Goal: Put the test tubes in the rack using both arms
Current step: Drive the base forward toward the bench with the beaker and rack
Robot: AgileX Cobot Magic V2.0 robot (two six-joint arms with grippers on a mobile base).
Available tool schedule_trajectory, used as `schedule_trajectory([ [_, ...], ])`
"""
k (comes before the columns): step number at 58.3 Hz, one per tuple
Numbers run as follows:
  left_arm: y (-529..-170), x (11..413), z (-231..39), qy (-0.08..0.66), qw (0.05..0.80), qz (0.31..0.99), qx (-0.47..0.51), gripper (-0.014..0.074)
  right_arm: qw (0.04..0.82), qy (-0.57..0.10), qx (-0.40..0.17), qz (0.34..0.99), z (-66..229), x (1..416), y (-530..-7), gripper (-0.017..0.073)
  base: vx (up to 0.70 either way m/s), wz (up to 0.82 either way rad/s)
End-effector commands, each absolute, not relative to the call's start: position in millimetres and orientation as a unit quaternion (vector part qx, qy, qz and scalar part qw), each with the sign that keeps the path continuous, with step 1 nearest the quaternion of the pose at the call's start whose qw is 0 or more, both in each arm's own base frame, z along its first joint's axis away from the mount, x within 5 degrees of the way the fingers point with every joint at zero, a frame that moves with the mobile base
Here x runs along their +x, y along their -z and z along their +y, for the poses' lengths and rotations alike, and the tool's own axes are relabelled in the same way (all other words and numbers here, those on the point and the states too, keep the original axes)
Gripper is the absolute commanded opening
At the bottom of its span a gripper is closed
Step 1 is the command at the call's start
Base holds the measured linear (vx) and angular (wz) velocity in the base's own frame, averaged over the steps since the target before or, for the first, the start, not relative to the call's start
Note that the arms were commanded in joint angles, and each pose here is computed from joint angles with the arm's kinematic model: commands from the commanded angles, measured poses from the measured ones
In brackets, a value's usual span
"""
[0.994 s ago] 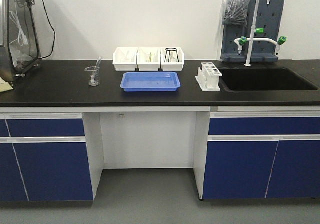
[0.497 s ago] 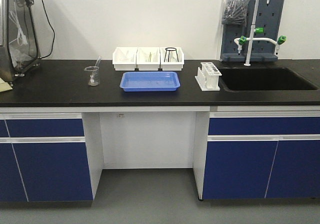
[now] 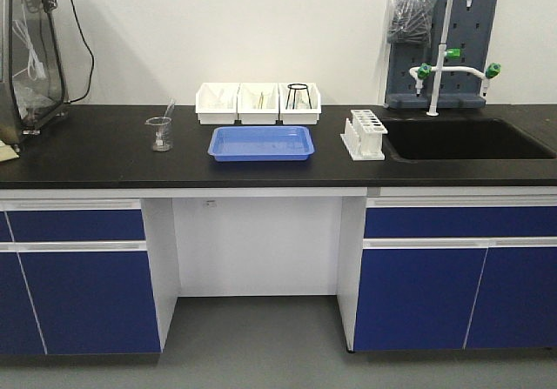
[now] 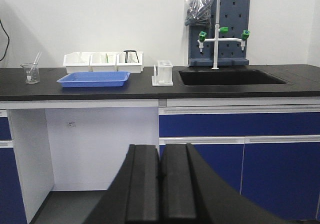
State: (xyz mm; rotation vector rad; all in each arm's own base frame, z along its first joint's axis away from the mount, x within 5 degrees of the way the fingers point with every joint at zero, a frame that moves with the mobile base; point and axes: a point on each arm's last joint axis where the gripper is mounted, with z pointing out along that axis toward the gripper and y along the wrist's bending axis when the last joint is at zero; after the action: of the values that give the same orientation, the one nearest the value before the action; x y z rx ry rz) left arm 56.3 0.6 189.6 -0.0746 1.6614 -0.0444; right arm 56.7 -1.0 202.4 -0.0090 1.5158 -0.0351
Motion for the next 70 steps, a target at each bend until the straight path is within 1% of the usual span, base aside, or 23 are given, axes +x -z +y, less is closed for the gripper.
schedule_trajectory([
  [1,-206.5,54.5,0.8,0.025,0.717,0.696,-0.037,-0.0004,0.754,0.021,-0.01,0.656,-0.4,55.8,-206.2,-0.0009,0.06,0.0],
  [70,-206.5,54.5,0.8,0.025,0.717,0.696,-0.037,-0.0004,0.754,0.021,-0.01,0.656,-0.4,55.8,-206.2,-0.0009,0.12,0.01],
])
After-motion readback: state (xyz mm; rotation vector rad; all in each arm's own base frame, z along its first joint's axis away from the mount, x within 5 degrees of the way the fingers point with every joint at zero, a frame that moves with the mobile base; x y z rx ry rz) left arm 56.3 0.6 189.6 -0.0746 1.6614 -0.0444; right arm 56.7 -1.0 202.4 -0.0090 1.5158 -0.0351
